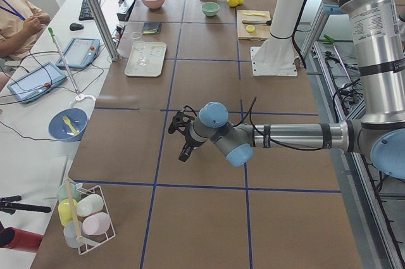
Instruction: Pour ice into bowl
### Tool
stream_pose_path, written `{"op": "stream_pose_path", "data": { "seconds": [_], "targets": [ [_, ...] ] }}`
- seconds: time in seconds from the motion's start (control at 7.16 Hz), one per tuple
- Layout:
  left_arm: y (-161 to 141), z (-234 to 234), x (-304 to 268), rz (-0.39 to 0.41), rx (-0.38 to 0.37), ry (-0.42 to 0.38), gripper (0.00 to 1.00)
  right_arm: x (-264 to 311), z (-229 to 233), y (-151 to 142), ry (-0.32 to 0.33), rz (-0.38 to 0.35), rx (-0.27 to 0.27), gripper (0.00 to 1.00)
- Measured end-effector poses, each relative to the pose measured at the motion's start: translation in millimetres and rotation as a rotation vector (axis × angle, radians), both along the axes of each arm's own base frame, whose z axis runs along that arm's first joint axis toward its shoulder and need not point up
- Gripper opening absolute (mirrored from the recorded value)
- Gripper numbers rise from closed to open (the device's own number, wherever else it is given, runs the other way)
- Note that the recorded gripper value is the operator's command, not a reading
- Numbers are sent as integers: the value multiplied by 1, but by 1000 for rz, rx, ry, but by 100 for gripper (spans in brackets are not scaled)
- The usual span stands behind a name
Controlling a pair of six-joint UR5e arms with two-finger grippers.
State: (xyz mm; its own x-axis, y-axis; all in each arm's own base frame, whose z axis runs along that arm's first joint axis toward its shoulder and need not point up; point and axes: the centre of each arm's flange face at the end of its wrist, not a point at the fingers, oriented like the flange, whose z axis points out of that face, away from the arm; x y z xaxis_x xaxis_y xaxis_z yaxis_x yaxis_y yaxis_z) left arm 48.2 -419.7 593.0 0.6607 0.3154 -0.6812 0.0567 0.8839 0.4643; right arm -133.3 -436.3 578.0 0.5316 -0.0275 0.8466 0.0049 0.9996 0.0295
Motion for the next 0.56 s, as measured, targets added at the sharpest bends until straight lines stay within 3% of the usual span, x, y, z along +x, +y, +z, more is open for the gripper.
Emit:
{"op": "stream_pose_path", "data": {
  "seconds": [0.28,0.56],
  "targets": [
    [-29,-15,-7,-4,-79,-42,100,52,4,-19,35,48,23,100],
    [-43,-17,-51,35,-123,-66,100,124,15,-37,125,6,77,100]
  ]
}}
